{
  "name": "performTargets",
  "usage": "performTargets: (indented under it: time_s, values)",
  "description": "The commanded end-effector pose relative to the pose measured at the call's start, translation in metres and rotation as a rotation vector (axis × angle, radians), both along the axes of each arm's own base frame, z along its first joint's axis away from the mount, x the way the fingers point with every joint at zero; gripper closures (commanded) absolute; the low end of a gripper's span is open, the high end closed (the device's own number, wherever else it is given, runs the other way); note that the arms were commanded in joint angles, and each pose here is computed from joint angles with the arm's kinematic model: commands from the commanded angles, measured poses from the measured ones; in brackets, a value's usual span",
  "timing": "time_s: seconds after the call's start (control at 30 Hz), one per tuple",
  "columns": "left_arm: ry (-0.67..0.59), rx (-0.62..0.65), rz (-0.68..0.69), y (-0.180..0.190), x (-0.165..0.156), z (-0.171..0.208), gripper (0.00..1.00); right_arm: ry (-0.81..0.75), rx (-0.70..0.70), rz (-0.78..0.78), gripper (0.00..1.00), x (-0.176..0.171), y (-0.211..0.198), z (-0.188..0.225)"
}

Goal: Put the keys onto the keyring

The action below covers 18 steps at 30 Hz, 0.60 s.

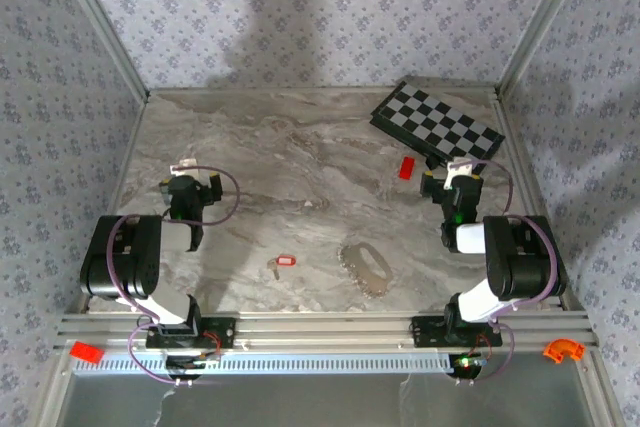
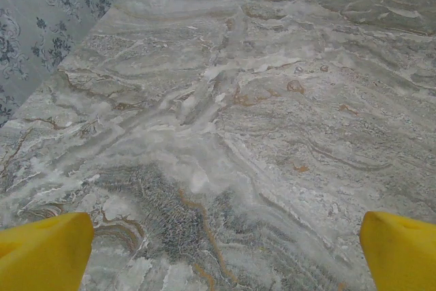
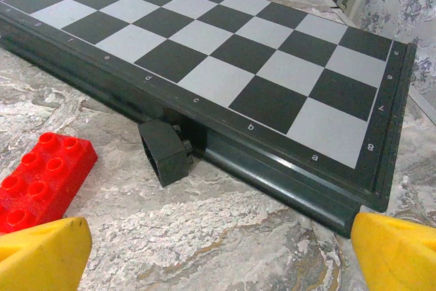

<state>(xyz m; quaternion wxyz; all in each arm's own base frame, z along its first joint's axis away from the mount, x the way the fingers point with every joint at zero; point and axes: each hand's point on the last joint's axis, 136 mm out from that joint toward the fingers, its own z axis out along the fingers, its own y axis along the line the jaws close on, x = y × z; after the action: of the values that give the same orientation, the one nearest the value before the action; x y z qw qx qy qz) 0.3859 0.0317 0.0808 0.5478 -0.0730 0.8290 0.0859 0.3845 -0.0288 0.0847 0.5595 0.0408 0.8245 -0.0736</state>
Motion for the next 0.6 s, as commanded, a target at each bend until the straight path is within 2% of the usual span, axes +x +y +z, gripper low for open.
performTargets:
  time_s: [0.0,0.57]
  values:
    - [-0.038,-0.019,-0.003,-0.0006,0.0070,0.0108,0.00,-0.007,0.005,0.001,0.00,0.0048,-0.0002,0.0029]
    - [-0.038,-0.018,-0.004,-0.0009,0.0071,0.0110,0.00,-0.007,0.005,0.001,0.00,0.0049,0.0000,0.0029]
